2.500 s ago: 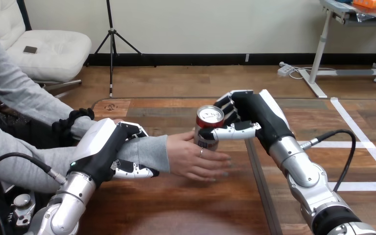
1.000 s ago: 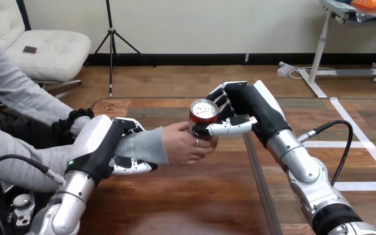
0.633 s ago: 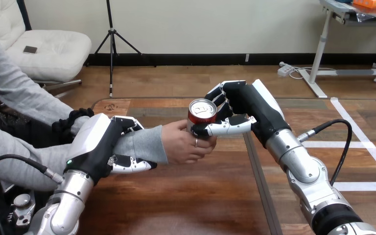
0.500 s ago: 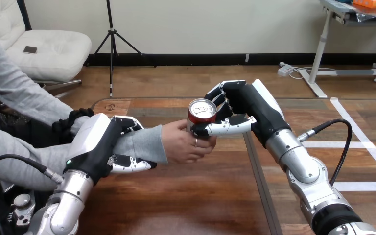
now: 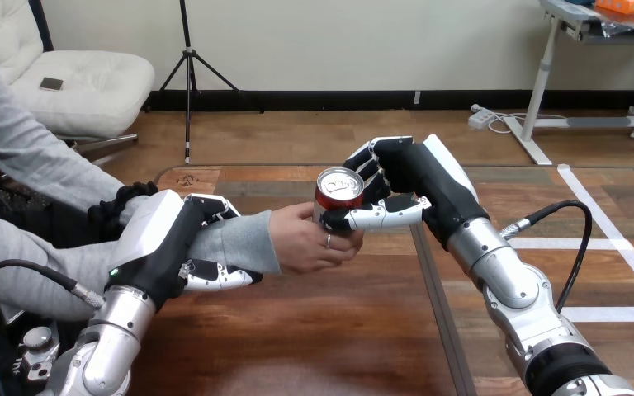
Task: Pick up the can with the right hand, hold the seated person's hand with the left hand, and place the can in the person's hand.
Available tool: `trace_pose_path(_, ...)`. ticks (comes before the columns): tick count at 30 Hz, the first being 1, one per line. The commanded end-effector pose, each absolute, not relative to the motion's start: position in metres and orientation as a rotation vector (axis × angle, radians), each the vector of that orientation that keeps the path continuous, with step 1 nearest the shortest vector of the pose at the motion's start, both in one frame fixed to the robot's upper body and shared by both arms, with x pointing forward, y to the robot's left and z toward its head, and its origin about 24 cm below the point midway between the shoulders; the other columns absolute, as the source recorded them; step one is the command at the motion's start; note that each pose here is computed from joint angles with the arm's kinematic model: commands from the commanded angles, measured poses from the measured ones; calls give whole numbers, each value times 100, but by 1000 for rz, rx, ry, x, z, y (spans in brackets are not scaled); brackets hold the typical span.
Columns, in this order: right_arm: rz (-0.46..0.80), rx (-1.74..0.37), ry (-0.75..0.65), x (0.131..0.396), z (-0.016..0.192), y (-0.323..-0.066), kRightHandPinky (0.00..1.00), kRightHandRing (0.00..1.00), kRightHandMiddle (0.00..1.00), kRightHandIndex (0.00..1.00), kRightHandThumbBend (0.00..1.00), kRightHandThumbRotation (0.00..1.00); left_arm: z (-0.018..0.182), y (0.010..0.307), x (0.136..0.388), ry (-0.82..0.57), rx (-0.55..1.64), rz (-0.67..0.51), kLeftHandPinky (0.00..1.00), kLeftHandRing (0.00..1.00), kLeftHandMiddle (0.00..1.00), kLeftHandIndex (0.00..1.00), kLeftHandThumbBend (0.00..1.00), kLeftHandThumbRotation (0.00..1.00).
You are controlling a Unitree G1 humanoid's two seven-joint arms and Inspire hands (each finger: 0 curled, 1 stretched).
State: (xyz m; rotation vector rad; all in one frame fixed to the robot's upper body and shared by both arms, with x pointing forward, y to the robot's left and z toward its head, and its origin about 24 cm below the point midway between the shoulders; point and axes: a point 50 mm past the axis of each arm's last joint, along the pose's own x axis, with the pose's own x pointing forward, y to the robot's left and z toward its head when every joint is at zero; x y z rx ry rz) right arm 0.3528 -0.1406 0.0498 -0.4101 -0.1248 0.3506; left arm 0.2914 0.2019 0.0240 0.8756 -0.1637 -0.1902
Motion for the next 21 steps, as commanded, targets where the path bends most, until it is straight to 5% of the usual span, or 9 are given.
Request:
trace_pose_path(1, 367, -424, -159, 359, 63, -135, 37, 43, 46, 48, 76, 0, 81, 192, 312, -422, 819, -104, 26, 32, 39, 44, 63, 0)
trace_pose_path(8, 373, -417, -149, 359, 63, -136, 40, 46, 48, 51, 77, 6, 80, 191, 313, -412, 820, -112, 27, 32, 40, 45, 62, 0)
trace_pose_path(21, 376, -394, -145, 359, 62, -137, 42, 46, 49, 52, 84, 43, 79, 191, 312, -411, 819, -128, 27, 32, 40, 45, 64, 0)
